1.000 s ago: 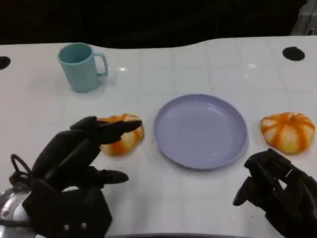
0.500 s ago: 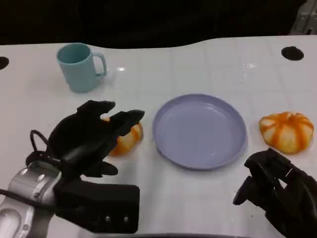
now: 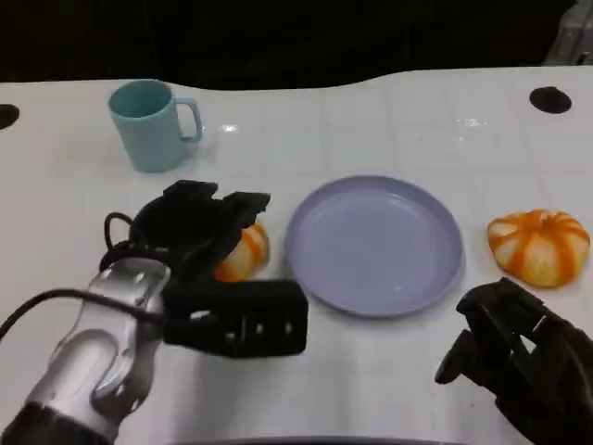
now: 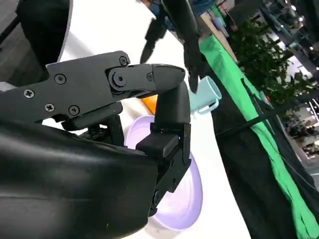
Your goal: Grasp the bread from the table and place it into the plate.
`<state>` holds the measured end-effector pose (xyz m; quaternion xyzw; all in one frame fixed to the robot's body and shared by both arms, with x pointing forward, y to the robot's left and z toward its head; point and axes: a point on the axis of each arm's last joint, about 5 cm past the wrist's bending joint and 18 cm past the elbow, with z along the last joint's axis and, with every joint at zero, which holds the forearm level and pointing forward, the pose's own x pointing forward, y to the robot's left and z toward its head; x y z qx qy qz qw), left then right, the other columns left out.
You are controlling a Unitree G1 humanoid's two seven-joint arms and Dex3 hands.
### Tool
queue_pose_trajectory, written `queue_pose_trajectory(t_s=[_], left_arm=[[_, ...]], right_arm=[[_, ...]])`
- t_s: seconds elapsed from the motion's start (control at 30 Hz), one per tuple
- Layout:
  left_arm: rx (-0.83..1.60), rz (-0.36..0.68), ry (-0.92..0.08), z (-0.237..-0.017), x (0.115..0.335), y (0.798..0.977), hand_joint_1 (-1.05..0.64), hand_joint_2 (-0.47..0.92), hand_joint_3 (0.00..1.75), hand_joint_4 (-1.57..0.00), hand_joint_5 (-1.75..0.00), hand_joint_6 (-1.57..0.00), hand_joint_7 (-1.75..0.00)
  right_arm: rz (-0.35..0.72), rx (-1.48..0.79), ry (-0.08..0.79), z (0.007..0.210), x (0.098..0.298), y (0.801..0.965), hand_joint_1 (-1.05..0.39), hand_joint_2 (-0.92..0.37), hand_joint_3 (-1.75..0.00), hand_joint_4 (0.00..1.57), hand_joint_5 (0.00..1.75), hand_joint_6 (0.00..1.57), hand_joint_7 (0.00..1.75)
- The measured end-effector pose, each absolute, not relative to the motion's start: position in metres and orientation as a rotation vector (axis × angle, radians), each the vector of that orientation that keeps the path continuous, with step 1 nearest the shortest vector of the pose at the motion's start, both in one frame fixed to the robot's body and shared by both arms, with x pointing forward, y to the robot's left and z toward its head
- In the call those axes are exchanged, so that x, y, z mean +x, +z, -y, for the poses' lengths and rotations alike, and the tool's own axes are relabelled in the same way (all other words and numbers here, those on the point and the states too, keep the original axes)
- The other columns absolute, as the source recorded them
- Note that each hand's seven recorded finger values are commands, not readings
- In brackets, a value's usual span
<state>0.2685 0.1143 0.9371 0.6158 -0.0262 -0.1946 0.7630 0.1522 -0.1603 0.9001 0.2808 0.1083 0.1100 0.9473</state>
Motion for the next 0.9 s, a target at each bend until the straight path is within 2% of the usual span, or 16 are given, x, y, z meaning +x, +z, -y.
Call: queue_pose_trajectory(t_s=[0.1,0.23,0.43,0.63,0.9], left_arm=[[1.364,0.028,-0.443,-0.109,0.278,0.933,-0.27,0.72,0.0,-0.01,-0.19,-0.21,0.0],[1.418,-0.074,-0.473,-0.109,0.294,0.919,-0.3,0.72,0.0,-0.02,-0.2,-0.22,0.0],[1.489,-0.101,-0.498,-0.104,0.309,0.908,-0.33,0.73,0.0,-0.02,-0.19,-0.22,0.0],[1.514,-0.121,-0.519,-0.103,0.313,0.899,-0.39,0.74,0.0,-0.02,-0.18,-0.22,0.0],[1.524,-0.129,-0.525,-0.103,0.318,0.897,-0.4,0.76,0.01,-0.02,-0.16,-0.21,0.0]], right_arm=[[-0.222,0.571,0.22,0.161,0.152,0.9,-0.5,-0.92,-0.25,0.57,1.73,0.53,1.44],[-0.224,0.572,0.222,0.161,0.151,0.9,-0.5,-0.92,-0.25,0.58,1.73,0.54,1.43],[-0.222,0.57,0.219,0.161,0.149,0.9,-0.49,-0.92,-0.25,0.58,1.71,0.54,1.41],[-0.221,0.574,0.218,0.162,0.147,0.901,-0.49,-0.92,-0.26,0.57,1.71,0.54,1.41],[-0.223,0.573,0.217,0.162,0.146,0.901,-0.5,-0.92,-0.25,0.57,1.72,0.54,1.41]])
